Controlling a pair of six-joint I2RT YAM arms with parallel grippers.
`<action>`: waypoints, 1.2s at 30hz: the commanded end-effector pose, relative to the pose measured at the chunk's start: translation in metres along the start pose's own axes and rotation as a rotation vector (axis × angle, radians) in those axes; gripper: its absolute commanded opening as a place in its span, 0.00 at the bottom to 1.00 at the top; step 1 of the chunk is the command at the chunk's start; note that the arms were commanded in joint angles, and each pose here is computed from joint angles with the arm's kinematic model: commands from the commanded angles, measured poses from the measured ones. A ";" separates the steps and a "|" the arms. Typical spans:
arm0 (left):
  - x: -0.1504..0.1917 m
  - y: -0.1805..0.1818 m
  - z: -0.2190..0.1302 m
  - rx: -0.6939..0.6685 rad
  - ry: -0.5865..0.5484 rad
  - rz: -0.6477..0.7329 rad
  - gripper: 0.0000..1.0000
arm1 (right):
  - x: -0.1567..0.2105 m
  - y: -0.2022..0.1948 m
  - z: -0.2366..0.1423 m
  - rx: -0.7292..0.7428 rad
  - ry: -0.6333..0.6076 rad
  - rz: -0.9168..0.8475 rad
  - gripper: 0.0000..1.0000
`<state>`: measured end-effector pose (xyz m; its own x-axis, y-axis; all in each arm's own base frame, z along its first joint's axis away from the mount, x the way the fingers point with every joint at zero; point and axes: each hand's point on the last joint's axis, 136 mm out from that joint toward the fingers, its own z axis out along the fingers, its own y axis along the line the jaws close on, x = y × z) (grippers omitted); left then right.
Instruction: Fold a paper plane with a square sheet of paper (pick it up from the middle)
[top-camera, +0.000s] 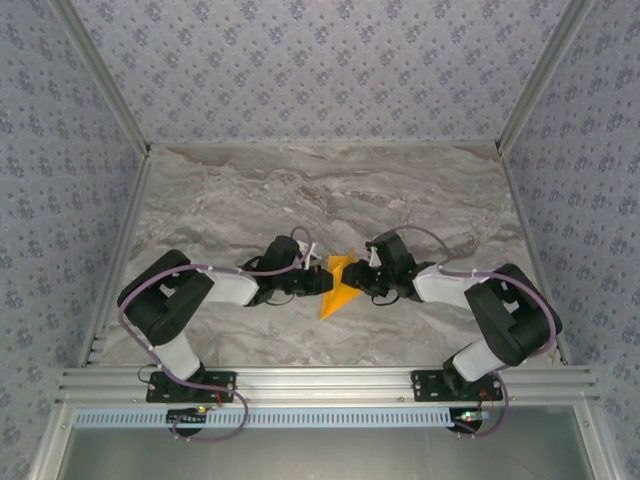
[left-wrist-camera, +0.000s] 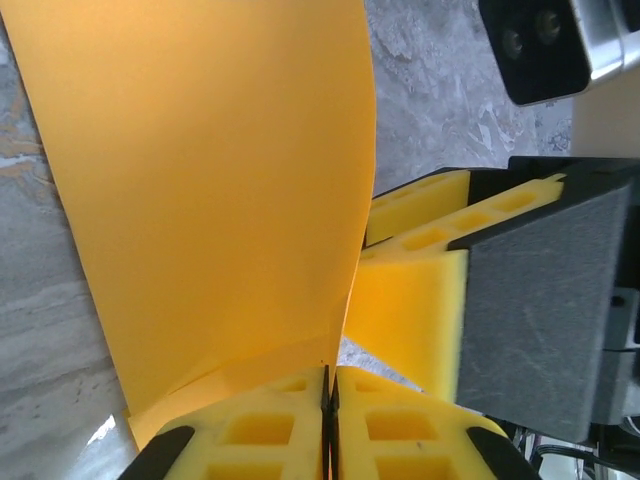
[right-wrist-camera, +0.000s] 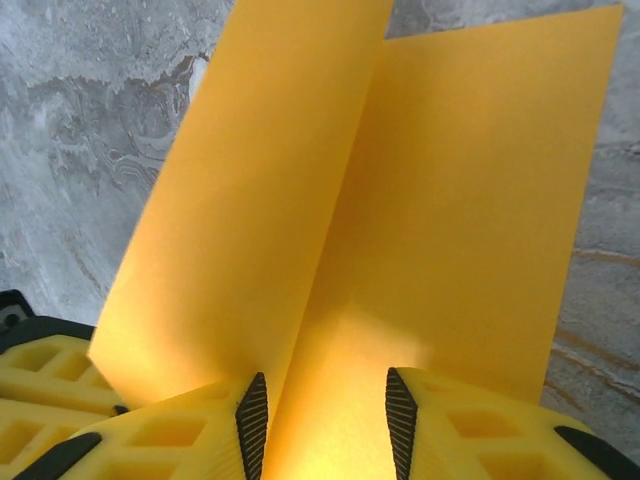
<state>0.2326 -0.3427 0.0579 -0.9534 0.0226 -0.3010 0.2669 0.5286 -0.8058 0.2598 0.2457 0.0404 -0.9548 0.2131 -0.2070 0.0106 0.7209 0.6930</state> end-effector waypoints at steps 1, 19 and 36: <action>-0.003 -0.006 0.000 0.040 -0.008 0.006 0.12 | -0.009 0.015 -0.008 -0.073 -0.048 -0.006 0.41; 0.000 0.001 0.002 0.034 -0.003 0.034 0.20 | -0.023 0.016 0.005 -0.076 -0.055 0.041 0.45; 0.016 -0.004 -0.007 -0.019 -0.035 0.137 0.38 | -0.025 0.012 0.007 -0.028 -0.069 0.081 0.46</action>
<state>0.2163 -0.3343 0.0515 -0.9325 0.0356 -0.3593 0.3223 0.5306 -0.7839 0.2807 0.2512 0.0450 -0.9338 0.3030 -0.1904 0.0701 0.6767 0.7329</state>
